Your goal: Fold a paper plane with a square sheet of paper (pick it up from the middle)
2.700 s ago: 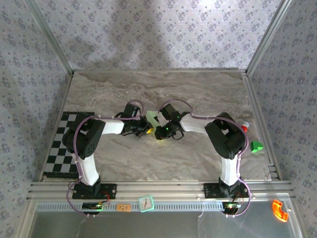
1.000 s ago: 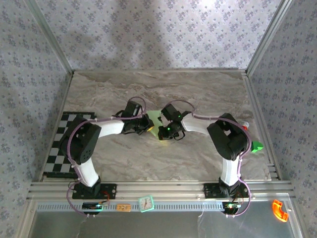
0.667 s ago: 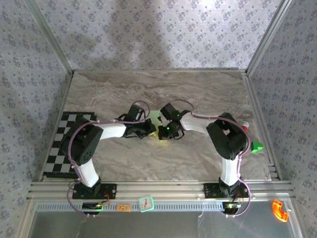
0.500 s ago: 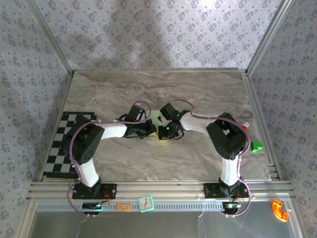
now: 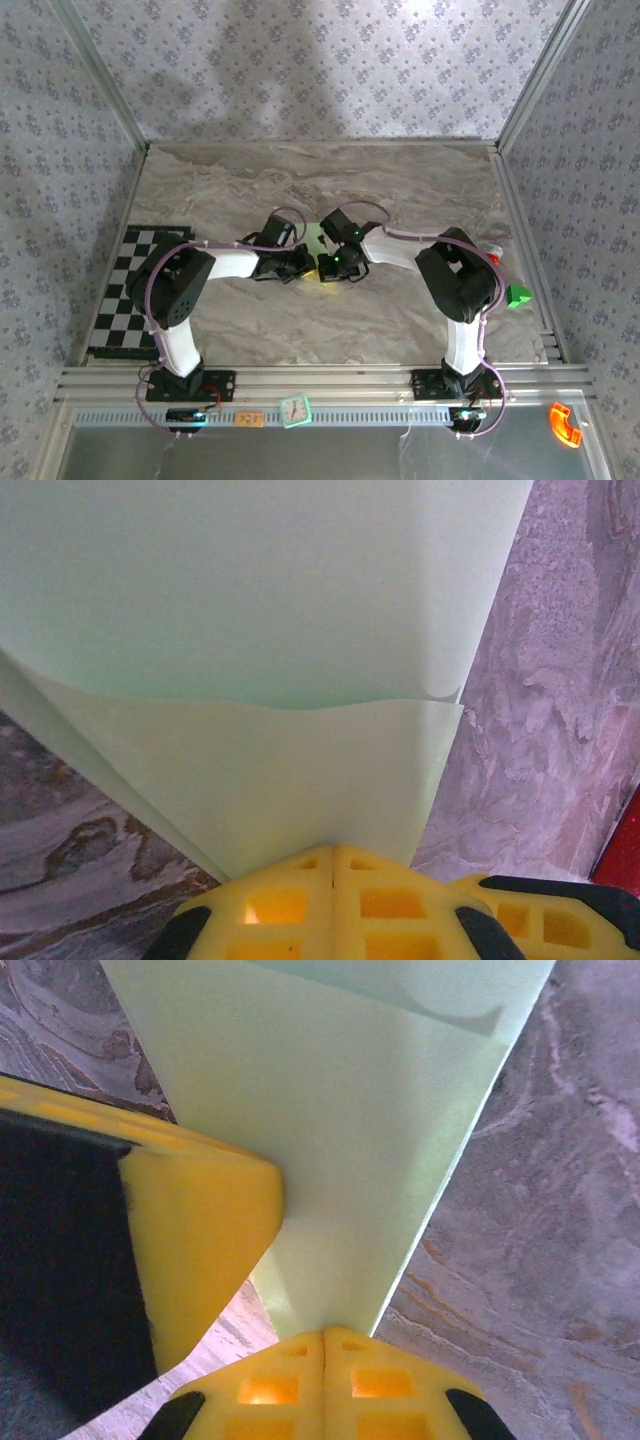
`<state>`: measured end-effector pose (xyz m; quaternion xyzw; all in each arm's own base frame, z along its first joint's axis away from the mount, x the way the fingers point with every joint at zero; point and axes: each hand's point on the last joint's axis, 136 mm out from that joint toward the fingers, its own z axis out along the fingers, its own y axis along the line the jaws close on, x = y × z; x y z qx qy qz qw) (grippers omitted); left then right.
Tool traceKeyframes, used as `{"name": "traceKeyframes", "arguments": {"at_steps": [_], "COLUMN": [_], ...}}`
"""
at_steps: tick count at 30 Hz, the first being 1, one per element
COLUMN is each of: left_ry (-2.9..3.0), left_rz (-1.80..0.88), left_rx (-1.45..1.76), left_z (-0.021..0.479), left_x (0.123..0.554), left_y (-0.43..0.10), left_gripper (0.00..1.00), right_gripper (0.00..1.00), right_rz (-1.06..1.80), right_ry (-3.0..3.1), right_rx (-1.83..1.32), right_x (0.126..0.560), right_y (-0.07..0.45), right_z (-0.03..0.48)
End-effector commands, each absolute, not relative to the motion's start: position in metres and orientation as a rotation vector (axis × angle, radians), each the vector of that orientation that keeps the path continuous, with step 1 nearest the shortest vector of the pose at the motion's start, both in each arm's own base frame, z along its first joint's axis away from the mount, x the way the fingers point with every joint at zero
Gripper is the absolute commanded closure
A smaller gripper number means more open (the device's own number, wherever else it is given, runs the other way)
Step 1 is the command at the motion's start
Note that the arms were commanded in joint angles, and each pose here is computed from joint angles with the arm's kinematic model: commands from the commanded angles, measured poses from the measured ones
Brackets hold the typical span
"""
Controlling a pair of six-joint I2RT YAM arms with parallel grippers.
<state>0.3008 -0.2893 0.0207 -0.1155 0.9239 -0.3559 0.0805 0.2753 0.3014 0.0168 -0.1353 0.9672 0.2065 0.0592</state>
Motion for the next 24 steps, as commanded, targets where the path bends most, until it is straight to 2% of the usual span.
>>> {"name": "traceKeyframes", "arguments": {"at_steps": [1, 10, 24], "left_ry": [2.791, 2.768, 2.719], "left_rz": [-0.867, -0.816, -0.786], "left_rx": [-0.491, -0.579, -0.636], "left_z": [-0.004, -0.007, -0.003], "left_x": [0.313, 0.339, 0.370], "left_y": [-0.256, -0.232, -0.190], "left_gripper": [1.00, 0.99, 0.95], "right_gripper": [0.95, 0.95, 0.96], "right_rz": [0.129, -0.005, -0.018], "right_ry": [3.154, 3.204, 3.206], "right_rx": [-0.334, -0.321, -0.302], "right_x": [0.241, 0.227, 0.227], "right_y": [0.230, 0.207, 0.203], "right_z": [-0.048, -0.065, -0.065]}}
